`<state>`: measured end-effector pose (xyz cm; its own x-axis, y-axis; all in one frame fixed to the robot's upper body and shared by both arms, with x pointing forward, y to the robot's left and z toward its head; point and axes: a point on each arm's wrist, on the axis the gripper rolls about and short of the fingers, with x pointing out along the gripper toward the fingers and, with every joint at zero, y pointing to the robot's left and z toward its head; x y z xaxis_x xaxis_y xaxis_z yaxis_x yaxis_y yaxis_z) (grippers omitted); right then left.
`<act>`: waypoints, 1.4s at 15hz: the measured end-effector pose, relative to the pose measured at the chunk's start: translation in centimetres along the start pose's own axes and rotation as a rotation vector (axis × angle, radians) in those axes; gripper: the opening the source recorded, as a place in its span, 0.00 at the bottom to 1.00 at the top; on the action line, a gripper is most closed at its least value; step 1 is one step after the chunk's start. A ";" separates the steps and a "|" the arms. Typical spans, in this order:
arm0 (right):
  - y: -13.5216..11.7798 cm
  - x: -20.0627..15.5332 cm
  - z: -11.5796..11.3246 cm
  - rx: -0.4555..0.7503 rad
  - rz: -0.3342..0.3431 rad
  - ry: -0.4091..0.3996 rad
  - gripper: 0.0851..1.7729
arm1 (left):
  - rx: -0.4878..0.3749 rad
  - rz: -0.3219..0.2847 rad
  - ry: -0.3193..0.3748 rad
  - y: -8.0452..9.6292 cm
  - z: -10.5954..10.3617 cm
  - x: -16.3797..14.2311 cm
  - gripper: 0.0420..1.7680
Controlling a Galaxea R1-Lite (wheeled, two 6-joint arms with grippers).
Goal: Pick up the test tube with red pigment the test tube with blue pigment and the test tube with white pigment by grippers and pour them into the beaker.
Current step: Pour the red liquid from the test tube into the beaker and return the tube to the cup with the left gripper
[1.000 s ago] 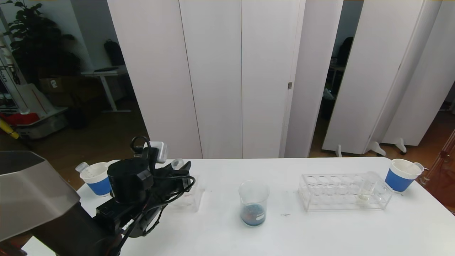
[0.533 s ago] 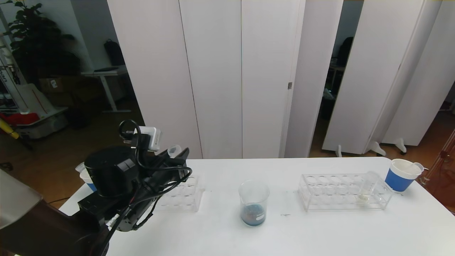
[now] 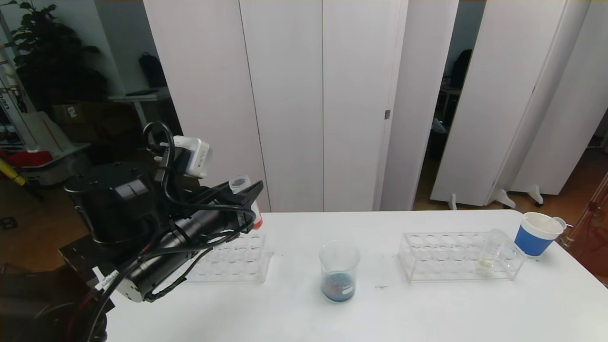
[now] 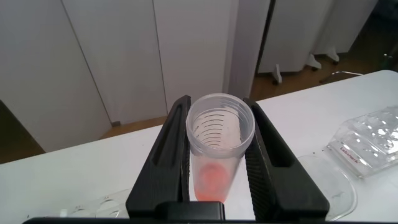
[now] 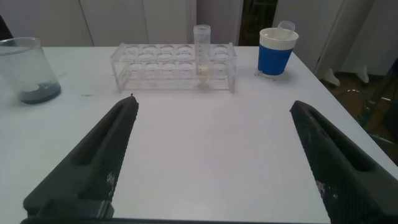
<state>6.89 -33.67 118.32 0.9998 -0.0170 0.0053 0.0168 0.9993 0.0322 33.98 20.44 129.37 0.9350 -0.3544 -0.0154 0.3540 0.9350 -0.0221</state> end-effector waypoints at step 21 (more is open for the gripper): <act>0.0 0.0 0.0 0.000 0.000 0.000 0.99 | 0.321 -0.567 -0.204 -4.2 -2.1 5.1 0.32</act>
<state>6.89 -33.67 118.32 0.9998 -0.0170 0.0053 0.0168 0.9993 0.0322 37.23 14.66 127.28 0.5770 -0.8105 0.1007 0.7502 0.5747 0.3268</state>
